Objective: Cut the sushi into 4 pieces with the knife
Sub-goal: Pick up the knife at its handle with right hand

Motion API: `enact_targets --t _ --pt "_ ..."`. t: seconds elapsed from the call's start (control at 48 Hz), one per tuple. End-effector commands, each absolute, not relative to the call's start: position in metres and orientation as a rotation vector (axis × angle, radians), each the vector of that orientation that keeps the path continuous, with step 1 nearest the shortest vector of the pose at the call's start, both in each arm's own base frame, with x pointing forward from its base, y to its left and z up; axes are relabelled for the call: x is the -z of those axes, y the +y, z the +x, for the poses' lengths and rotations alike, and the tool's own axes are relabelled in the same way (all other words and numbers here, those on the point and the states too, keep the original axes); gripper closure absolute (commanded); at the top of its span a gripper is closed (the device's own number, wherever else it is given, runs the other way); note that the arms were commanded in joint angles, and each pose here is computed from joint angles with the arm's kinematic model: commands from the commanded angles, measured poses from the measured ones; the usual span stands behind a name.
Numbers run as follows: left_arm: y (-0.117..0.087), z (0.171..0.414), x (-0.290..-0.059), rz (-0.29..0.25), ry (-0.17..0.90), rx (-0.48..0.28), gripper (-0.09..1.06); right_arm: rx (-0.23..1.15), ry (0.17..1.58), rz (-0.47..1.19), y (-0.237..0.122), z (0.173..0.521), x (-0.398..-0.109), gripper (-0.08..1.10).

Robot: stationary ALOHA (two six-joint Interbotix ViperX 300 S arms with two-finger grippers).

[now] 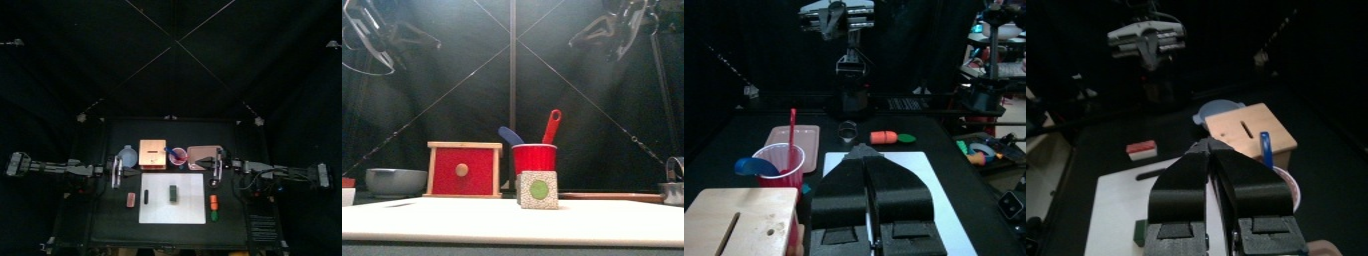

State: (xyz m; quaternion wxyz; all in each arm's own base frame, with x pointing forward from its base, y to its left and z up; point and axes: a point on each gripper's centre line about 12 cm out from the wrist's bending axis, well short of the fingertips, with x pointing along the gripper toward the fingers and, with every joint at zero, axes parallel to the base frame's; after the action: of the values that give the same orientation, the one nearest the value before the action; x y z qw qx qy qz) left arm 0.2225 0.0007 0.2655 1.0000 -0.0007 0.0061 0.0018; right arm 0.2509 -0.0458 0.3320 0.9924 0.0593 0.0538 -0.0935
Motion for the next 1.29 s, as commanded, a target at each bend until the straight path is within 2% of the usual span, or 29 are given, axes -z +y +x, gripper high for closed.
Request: enact_targets --t 0.021,0.188,0.458,0.583,0.833,1.0,1.104,1.292 --pt "0.001 0.228 -0.277 -0.004 -0.017 -0.004 1.00 0.212 0.189 0.125 -0.056 0.267 -0.348 0.99" --pt "0.000 0.228 -0.276 -0.004 -0.012 -0.003 1.00 0.241 0.381 0.135 -0.071 0.288 -0.353 0.98" --pt "0.001 0.228 -0.274 -0.004 -0.009 -0.006 1.00 0.279 0.602 0.105 -0.091 0.310 -0.356 0.93" --pt "0.001 0.228 -0.274 -0.004 -0.008 -0.006 1.00 0.292 0.708 0.072 -0.099 0.324 -0.352 0.79" --pt "0.002 0.228 -0.273 -0.007 -0.005 -0.011 1.00 0.266 0.954 0.006 -0.103 0.346 -0.333 0.34" --pt "0.005 0.227 -0.270 -0.012 0.003 -0.025 1.00 0.223 1.043 -0.047 -0.098 0.360 -0.327 0.09" --pt "0.006 0.227 -0.269 -0.010 0.004 -0.030 1.00 0.229 1.112 -0.065 -0.101 0.364 -0.321 0.01" --pt "0.008 0.226 -0.266 -0.009 0.012 -0.038 1.00 0.182 1.265 -0.125 -0.101 0.374 -0.306 0.00"
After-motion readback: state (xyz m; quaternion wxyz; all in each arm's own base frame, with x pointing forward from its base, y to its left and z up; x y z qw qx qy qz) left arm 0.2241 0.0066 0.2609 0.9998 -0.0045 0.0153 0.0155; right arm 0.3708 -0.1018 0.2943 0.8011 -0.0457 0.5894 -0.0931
